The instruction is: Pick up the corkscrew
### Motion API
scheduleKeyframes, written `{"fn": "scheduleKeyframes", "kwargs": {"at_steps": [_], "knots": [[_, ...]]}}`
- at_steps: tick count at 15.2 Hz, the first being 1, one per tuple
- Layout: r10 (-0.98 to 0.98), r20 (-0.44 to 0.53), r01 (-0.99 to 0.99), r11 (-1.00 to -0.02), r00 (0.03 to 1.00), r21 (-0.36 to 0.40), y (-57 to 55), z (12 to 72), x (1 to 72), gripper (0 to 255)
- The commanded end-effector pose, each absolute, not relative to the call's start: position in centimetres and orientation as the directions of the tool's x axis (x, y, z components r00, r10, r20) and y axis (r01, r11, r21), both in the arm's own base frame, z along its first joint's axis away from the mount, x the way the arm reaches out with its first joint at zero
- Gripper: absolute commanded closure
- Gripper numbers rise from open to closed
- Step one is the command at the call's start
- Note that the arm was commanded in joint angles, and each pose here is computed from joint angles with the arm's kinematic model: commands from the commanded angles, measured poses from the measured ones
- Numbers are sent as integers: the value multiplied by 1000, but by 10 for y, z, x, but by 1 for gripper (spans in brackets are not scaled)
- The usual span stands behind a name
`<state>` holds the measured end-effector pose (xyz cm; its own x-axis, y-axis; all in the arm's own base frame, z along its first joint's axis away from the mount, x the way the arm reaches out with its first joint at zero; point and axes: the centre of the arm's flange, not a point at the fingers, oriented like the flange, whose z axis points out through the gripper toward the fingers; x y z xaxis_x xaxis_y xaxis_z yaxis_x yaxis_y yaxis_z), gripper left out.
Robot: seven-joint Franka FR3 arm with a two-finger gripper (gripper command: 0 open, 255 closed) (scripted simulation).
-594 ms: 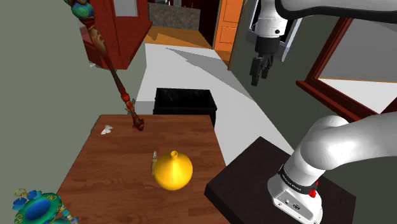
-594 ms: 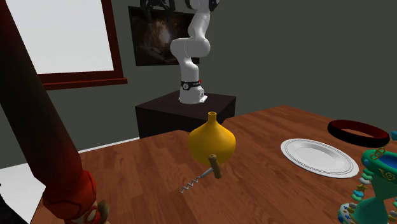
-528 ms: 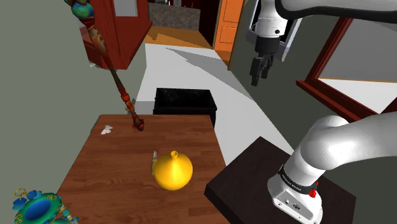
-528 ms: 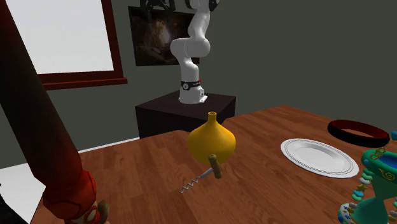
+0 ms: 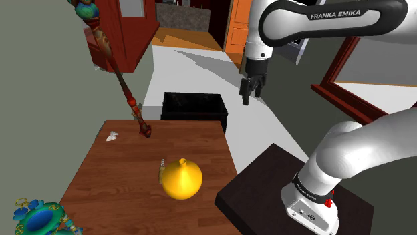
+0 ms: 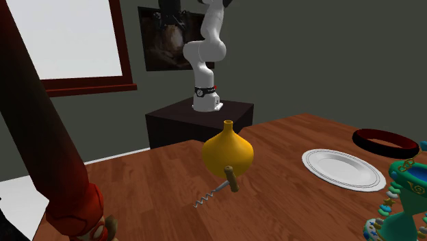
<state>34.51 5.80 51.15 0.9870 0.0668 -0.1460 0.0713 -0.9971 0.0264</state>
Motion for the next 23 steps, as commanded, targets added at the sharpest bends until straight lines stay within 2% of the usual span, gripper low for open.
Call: {"fn": "scheduleKeyframes", "kwargs": {"at_steps": [1, 23], "knots": [[57, -150, 60, -998, 987, 18, 73, 495, 358, 0], [-45, -216, -58, -997, 975, -57, 205, 280, 499, 0]]}}
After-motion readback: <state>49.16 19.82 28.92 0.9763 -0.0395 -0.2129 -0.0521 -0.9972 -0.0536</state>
